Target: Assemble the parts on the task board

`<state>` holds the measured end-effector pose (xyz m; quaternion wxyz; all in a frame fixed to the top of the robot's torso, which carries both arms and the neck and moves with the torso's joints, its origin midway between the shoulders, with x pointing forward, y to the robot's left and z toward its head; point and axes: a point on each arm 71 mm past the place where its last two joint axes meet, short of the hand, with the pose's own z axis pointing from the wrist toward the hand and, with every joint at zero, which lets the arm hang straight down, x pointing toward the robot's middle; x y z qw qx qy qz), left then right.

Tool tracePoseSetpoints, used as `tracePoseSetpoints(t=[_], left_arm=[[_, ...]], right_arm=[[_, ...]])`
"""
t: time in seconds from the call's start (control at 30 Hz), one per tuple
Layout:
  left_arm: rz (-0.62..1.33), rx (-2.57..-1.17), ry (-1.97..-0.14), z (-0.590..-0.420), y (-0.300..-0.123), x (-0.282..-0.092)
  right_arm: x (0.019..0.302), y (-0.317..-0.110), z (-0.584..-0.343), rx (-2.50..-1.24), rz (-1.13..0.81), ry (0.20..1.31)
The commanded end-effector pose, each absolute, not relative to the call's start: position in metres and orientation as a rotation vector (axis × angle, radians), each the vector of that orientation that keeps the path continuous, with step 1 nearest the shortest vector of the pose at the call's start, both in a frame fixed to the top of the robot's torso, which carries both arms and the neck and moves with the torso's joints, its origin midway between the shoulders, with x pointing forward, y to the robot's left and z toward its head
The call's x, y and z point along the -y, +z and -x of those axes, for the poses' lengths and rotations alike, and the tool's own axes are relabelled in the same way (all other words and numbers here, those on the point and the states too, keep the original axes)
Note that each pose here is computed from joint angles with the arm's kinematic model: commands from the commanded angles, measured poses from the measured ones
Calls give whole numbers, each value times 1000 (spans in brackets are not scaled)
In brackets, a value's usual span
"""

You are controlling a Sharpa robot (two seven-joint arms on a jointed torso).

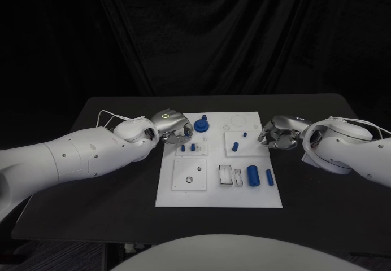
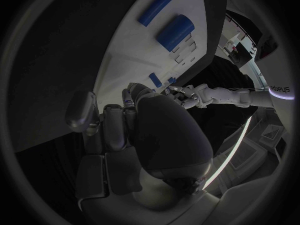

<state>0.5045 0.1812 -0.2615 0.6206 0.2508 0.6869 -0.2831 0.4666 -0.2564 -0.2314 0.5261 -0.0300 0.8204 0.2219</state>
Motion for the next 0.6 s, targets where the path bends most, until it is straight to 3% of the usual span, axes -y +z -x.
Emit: tracePoseSetpoints(t=[0.03,0.6], left_arm=[[-585,-1564,-663,-504,-261,-178],[-578,-1609,-635,-508,-267,-174]], right_arm=[[257,-233,-466,-1971,69,523],[255,-233,-466,-1977,73,523]])
